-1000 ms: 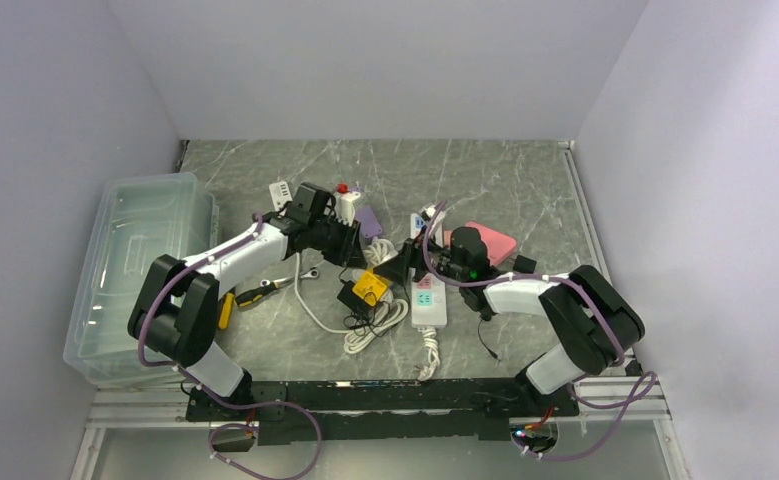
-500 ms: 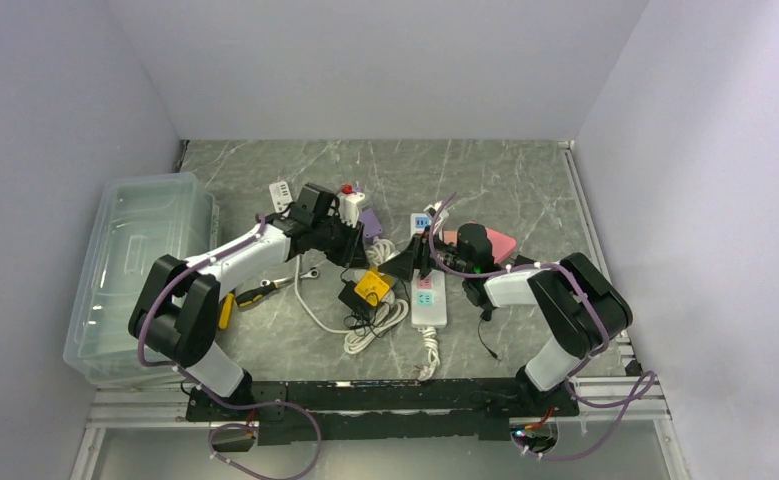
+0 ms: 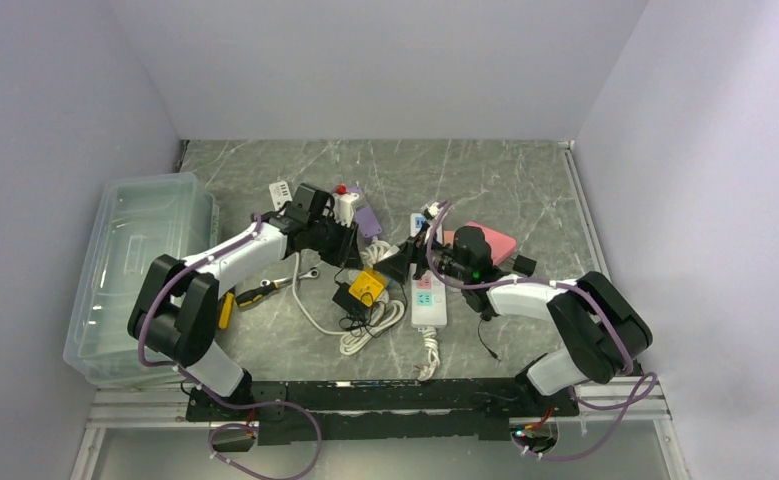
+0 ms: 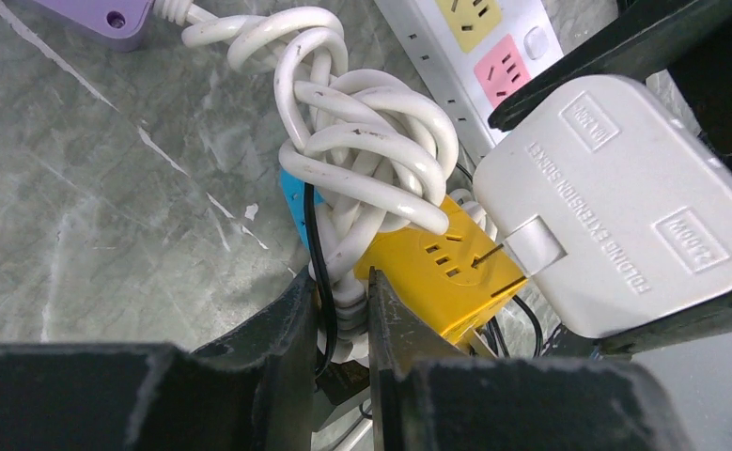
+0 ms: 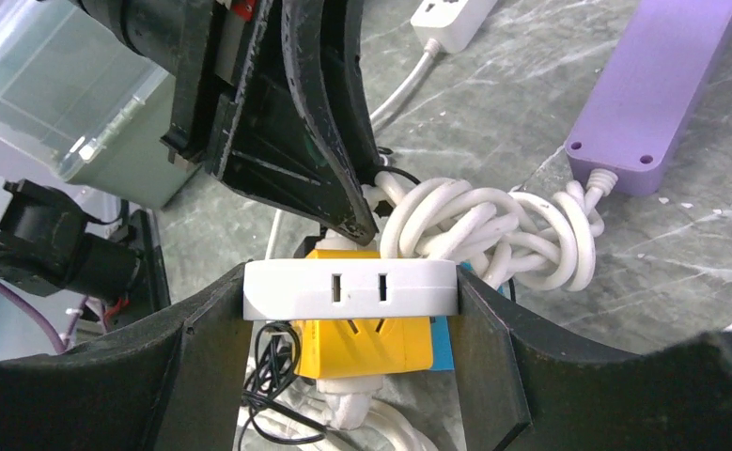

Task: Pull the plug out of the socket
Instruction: Remove the plug from the socket, then place the plug at the center of the board, then remove the plug from the socket.

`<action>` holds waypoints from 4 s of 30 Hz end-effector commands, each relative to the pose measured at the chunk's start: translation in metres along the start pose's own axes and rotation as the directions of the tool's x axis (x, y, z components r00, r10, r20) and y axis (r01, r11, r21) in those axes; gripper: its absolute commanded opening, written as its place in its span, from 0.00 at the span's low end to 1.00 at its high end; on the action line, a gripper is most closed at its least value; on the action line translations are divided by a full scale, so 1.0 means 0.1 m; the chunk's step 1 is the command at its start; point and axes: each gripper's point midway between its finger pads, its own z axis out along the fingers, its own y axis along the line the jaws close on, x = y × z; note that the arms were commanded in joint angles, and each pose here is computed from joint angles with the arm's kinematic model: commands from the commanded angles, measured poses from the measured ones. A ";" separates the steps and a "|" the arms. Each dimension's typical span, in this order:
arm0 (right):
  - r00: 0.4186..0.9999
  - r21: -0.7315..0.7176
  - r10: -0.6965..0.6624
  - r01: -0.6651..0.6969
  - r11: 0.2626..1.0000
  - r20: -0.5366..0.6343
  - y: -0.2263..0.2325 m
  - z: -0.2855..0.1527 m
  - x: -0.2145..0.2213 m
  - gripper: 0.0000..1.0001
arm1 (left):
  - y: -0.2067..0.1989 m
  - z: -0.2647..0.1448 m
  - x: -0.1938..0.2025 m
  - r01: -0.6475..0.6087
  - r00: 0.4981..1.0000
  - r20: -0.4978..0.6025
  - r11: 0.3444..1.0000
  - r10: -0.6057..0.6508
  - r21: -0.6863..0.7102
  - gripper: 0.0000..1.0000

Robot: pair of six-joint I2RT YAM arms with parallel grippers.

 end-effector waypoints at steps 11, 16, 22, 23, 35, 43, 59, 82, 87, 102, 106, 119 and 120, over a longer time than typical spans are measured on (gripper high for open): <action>0.990 0.203 -0.090 0.067 0.977 0.111 -0.23 -0.11 -0.33 0.00 | 0.14 -0.14 -0.32 0.070 0.995 0.074 0.997 -0.068 -0.030 0.00; 0.989 0.545 -0.073 -0.009 0.838 0.129 -0.76 -0.44 -0.46 0.00 | 0.38 -0.11 -0.25 0.193 0.981 0.043 0.977 -0.190 -0.084 0.00; 0.984 0.769 -0.013 -0.132 0.625 0.179 -1.25 -0.99 -0.48 0.02 | 0.45 -0.07 -0.17 0.253 0.967 0.005 0.960 -0.254 -0.119 0.00; 0.985 0.780 0.008 -0.141 0.610 0.172 -1.29 -1.03 -0.44 0.02 | 0.45 -0.06 -0.17 0.259 0.966 0.000 0.959 -0.260 -0.117 0.02; 0.965 0.843 0.228 -0.228 0.487 0.130 -1.52 -1.23 0.01 0.16 | 0.42 -0.12 -0.20 0.277 0.959 -0.013 0.951 -0.281 -0.133 0.61; 0.943 0.875 0.307 -0.255 0.412 0.131 -1.66 -1.26 0.20 0.53 | 0.51 -0.43 -0.33 0.195 0.981 0.065 0.946 -0.185 -0.259 0.90; 0.987 0.880 0.077 -0.161 0.446 0.142 -1.62 -1.37 -0.40 1.00 | -0.10 -0.19 -0.20 -0.042 0.999 -0.011 0.982 0.041 -0.185 0.91; 0.953 0.852 -0.103 -0.202 0.483 0.284 -1.51 -1.64 -0.51 1.00 | 0.08 0.21 0.11 -0.084 0.990 -0.136 0.950 0.045 -0.299 0.77; 0.954 0.849 -0.099 -0.202 0.488 0.284 -1.51 -1.63 -0.49 1.00 | 0.10 0.21 0.12 -0.086 0.988 -0.147 0.947 0.042 -0.309 0.63; 0.964 0.641 -0.126 -0.056 0.765 0.235 -1.08 -1.17 -0.56 1.00 | 0.14 0.12 0.01 0.043 0.995 -0.075 0.960 -0.066 -0.275 0.12; 0.977 0.438 -0.101 0.009 0.899 0.187 -0.75 -0.84 -0.52 0.99 | 0.11 0.06 -0.11 0.126 0.991 -0.015 0.977 -0.130 -0.173 0.06; 0.999 0.163 -0.009 0.001 0.987 0.046 -0.02 0.07 -0.31 0.88 | 0.17 -0.23 -0.38 0.183 0.974 0.160 0.975 -0.162 -0.126 0.00; 0.999 0.137 -0.007 0.001 0.991 0.043 0.05 0.10 -0.29 0.86 | 0.17 -0.25 -0.39 0.181 0.973 0.167 0.975 -0.159 -0.129 0.00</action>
